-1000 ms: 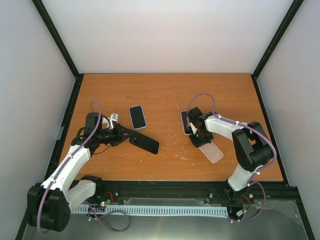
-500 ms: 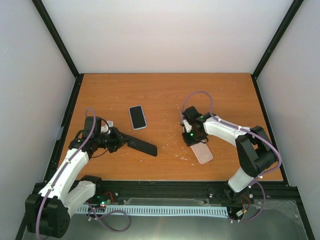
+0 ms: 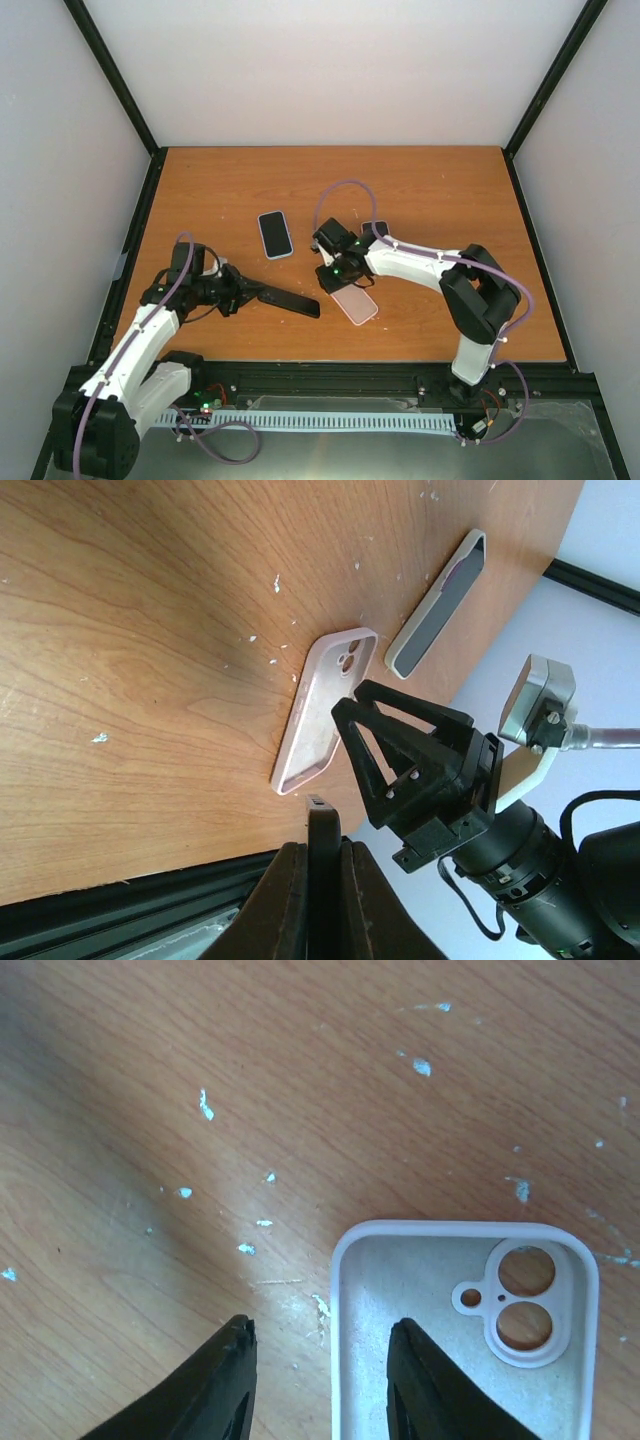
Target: Put the phone into the phone case
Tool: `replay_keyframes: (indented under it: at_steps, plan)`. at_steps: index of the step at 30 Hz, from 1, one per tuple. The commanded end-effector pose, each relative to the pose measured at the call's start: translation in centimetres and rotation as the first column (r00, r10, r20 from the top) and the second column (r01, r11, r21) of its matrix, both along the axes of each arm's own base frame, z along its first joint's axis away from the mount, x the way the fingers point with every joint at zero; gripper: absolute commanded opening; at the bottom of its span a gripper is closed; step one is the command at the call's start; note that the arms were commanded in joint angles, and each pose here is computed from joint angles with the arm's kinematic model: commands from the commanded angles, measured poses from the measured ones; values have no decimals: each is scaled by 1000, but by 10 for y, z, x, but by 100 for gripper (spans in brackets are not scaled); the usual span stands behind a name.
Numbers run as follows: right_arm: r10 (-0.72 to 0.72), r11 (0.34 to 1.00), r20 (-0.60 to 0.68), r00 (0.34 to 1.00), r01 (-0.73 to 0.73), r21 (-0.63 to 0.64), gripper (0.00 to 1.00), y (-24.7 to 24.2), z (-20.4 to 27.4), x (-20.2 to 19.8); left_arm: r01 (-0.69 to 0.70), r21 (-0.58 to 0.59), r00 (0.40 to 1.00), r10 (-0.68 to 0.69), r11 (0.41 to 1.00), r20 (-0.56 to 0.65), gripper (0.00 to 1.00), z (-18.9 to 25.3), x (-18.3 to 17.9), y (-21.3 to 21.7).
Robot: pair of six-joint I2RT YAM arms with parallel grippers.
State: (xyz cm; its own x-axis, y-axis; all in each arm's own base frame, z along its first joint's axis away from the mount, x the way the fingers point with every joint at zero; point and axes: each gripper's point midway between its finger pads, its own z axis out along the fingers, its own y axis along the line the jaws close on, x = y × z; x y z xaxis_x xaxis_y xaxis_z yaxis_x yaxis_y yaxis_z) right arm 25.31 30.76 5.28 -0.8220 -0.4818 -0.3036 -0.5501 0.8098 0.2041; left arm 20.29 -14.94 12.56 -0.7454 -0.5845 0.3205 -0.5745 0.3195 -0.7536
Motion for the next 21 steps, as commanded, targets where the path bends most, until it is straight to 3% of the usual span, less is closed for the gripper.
replay_keyframes:
  at_steps: [1, 4, 7, 13, 17, 21]
  plan:
    - [51, 998, 97, 994, -53, 18, 40, 3, 18, 4, -32, -64, 999, 31, 997, -16, 0, 14, 1, -3]
    - [136, 989, 193, 972, -146, 38, 43, 6, 37, -5, -59, -54, 998, 57, 997, -37, 0, 9, 0, 0]
    - [250, 955, 338, 907, -289, 69, 44, 18, 67, -23, -72, -62, 997, 69, 996, -38, 0, 9, 0, 0]
    - [470, 791, 624, 625, -611, 16, 49, 37, 107, -79, -71, -60, 997, 68, 996, -39, 0, 9, 2, 0]
    - [540, 694, 689, 483, -719, -40, 55, 49, 116, -111, -76, -62, 996, 73, 995, -47, 0, 7, 2, 0]
    - [604, 661, 695, 391, -733, -163, 60, 58, 108, -118, -75, -69, 996, 72, 995, -46, 0, 8, 2, -1]
